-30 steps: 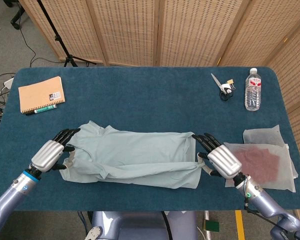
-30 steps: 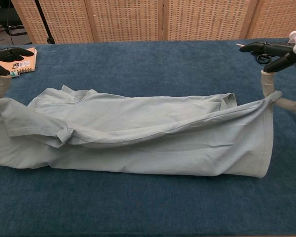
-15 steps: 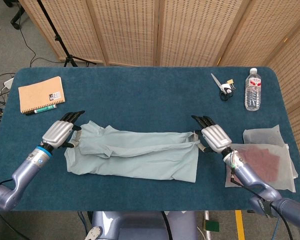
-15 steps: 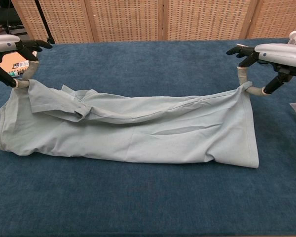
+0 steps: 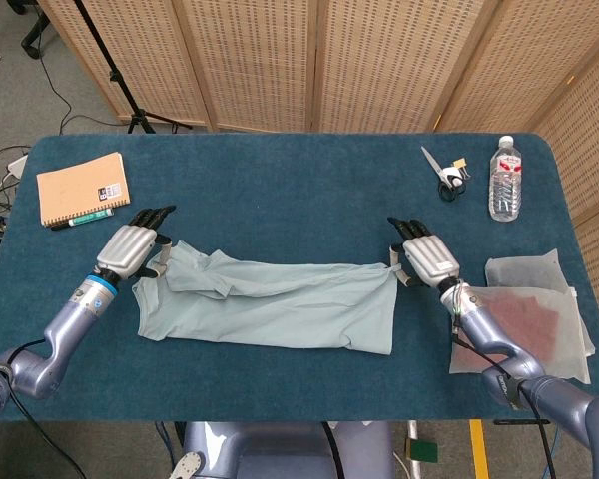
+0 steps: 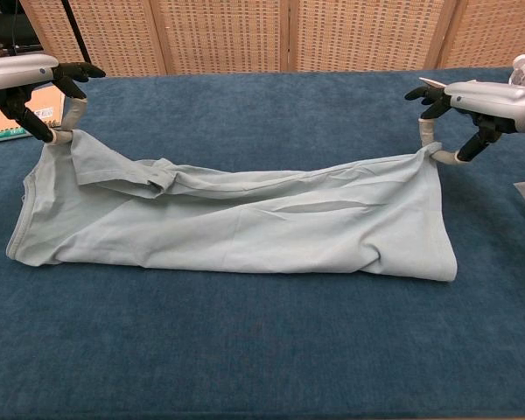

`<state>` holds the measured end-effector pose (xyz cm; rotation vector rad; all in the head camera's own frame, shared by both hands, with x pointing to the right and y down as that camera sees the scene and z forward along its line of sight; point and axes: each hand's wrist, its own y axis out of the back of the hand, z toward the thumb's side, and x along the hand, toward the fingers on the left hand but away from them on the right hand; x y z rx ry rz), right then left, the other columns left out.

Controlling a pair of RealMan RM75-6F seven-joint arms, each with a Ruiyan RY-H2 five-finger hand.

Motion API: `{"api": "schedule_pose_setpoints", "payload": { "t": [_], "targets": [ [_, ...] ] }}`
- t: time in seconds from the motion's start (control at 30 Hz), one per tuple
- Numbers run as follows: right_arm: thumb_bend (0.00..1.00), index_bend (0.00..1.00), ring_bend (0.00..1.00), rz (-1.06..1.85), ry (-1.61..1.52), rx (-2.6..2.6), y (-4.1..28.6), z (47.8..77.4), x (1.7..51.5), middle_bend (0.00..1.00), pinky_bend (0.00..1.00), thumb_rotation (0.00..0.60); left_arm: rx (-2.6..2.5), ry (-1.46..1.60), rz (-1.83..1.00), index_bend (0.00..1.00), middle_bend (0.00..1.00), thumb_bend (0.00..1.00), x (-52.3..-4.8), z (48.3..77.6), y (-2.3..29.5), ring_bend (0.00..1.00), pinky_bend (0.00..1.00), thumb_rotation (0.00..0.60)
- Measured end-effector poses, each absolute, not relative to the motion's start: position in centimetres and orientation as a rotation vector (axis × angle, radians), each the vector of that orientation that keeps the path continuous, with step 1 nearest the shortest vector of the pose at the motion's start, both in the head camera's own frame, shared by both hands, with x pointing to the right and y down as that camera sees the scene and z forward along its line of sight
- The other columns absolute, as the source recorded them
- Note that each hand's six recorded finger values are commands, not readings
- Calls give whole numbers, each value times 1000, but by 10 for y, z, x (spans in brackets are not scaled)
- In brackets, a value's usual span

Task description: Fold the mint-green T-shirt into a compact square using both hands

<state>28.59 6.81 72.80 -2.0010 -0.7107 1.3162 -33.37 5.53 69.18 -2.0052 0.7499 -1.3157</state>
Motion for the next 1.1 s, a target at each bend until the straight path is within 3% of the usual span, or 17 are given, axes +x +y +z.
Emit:
{"api": "schedule_pose_setpoints", "payload": {
  "t": [0.17, 0.2, 0.23, 0.3, 0.33, 0.4, 0.73, 1.1],
  "targets": [
    [605, 623, 0, 1335, -700, -2004, 69, 736, 288, 0, 0, 600, -1989, 754, -1333, 742, 0, 633, -335, 694, 52, 0, 0, 600],
    [548, 508, 0, 1338, -696, -2003, 70, 737, 289, 0, 0, 600, -1989, 753, -1335, 742, 0, 633, -335, 695, 52, 0, 0, 600],
    [424, 324, 0, 1340, -695, -2003, 70, 739, 289, 0, 0, 600, -1989, 750, -1338, 741, 0, 633, -335, 696, 52, 0, 0, 600],
    [154, 67, 0, 1344, -701, -2008, 72, 741, 290, 0, 0, 600, -1990, 746, -1342, 741, 0, 633, -334, 698, 52, 0, 0, 600],
    [45, 5, 0, 1343, -708, -2012, 72, 742, 290, 0, 0, 600, -1990, 746, -1343, 741, 0, 633, -333, 698, 52, 0, 0, 600],
    [0, 0, 0, 1333, -741, -2016, 71, 740, 291, 0, 0, 600, -1986, 751, -1344, 741, 0, 634, -333, 699, 50, 0, 0, 600],
    [0, 0, 0, 1265, -856, -1976, 73, 711, 308, 0, 0, 600, -1970, 743, -1355, 741, 0, 634, -331, 703, 47, 0, 0, 600],
    [0, 0, 0, 1172, -981, -1891, 119, 634, 357, 0, 0, 600, -1924, 742, -1450, 741, 0, 638, -345, 722, 43, 0, 0, 600]
  ]
}}
